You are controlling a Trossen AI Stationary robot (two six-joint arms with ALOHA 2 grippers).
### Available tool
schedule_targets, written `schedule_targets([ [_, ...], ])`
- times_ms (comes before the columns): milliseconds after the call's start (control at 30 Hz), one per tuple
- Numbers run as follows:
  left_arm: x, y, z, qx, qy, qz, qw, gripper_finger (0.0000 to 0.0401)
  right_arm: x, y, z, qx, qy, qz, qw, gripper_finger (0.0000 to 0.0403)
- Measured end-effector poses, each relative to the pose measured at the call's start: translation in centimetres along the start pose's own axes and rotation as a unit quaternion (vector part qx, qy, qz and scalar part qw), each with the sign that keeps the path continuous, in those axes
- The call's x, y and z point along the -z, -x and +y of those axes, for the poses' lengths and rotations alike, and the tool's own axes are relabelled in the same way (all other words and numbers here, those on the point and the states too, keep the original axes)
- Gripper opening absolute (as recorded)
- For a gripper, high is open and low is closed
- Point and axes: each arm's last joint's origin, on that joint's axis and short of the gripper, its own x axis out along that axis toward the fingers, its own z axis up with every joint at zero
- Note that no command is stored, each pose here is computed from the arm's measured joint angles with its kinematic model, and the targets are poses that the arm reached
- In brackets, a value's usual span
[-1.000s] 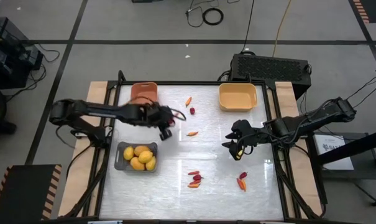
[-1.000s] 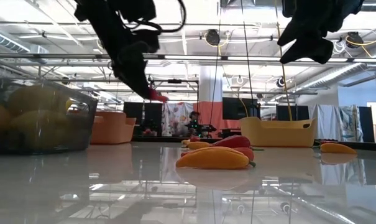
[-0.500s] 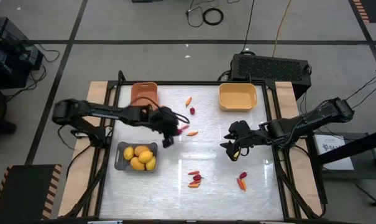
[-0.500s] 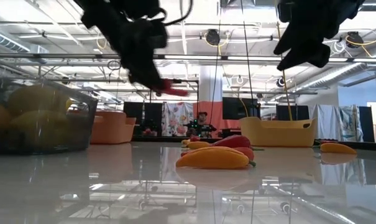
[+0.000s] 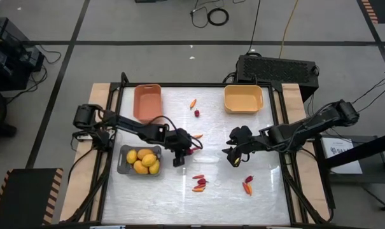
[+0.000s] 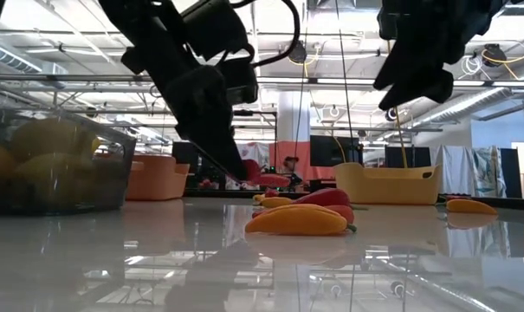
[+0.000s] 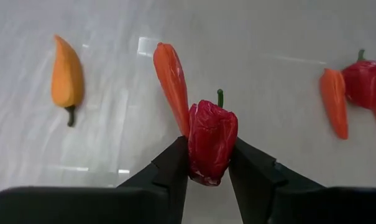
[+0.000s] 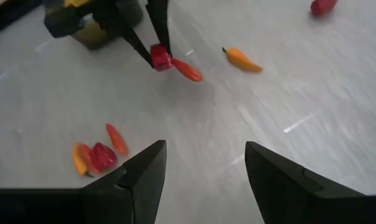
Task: Sort produce into baskets
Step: Put the red bell pepper into the orange bin
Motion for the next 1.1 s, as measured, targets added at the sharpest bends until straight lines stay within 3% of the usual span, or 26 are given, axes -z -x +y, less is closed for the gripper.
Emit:
schedule_targets([
  [533,0.0,-0.1,0.2,-0.025,-0.001,-0.006,1.0,0.0187,0.0,0.0,0.0,0.0,0.0,0.0,1.0,0.021],
  [1100,0.9,-1.5,-0.3,-0.02,-0.011,0.022,0.999,0.019,0.0,0.0,0.0,0.0,0.0,0.0,1.0,0.021],
])
